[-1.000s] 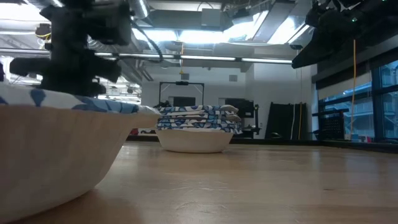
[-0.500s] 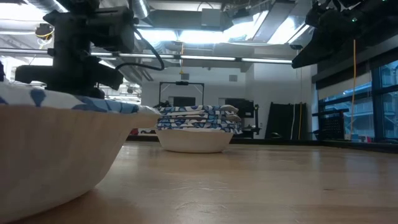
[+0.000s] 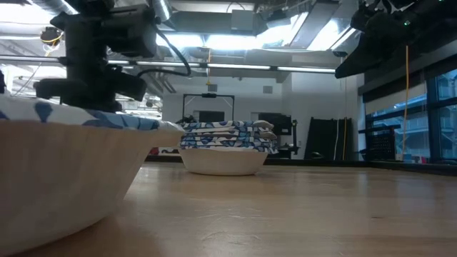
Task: Nest bowls inside each other
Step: Stack the white bowl on top of the other white bowls
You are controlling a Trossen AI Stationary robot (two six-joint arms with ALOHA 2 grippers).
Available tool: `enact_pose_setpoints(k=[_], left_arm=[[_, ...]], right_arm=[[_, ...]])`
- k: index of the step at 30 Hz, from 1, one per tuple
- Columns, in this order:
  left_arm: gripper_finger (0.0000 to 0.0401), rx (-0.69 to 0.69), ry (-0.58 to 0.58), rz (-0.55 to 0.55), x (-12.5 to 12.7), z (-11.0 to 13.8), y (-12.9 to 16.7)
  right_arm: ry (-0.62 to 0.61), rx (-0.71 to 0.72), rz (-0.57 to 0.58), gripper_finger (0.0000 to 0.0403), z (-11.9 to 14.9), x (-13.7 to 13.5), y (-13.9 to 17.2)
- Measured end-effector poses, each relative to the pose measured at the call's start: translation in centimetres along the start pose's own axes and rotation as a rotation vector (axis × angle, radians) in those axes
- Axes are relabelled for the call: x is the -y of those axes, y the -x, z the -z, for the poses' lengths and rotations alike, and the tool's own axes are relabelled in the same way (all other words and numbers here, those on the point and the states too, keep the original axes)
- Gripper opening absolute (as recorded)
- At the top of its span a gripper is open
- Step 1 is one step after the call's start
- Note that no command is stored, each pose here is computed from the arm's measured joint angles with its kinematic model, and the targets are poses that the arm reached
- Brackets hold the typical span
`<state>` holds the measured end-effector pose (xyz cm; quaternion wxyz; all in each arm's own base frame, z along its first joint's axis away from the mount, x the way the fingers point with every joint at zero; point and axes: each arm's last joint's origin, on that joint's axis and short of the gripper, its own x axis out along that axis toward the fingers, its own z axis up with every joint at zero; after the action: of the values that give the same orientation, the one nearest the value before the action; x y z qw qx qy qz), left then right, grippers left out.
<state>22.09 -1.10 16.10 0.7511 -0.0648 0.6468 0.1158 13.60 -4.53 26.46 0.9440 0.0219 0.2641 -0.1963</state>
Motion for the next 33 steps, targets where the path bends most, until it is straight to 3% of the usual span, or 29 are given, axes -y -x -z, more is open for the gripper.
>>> enact_pose_setpoints(k=[7, 13, 17, 26, 28, 33], left_arm=[[0.0007, 0.019, 0.057, 0.011, 0.0, -0.2, 0.0], [0.0003, 0.05, 0.125, 0.067, -1.1, -0.2, 1.2], [0.0002, 0.103, 0.183, 0.127, -2.2, -0.7, 2.9], [0.0001, 0.298, 0.344, 0.142, -5.7, -1.8, 7.6], [0.0002, 0.339, 0.436, 0.186, -6.5, -2.1, 8.5], [0.0001, 0.434, 0.791, 0.344, -8.3, -3.7, 9.2]], right_arm=[[0.0, 0.0, 0.0, 0.0162, 0.0, 0.0, 0.0], [0.0, 0.0, 0.0, 0.0162, 0.0, 0.0, 0.0], [-0.001, 0.0, 0.0, 0.0162, 0.0, 0.0, 0.0], [-0.004, 0.0, 0.0, 0.0162, 0.0, 0.0, 0.0], [-0.002, -0.001, 0.0, 0.0162, 0.0, 0.0, 0.0], [0.0, 0.0, 0.0, 0.0162, 0.0, 0.0, 0.0]])
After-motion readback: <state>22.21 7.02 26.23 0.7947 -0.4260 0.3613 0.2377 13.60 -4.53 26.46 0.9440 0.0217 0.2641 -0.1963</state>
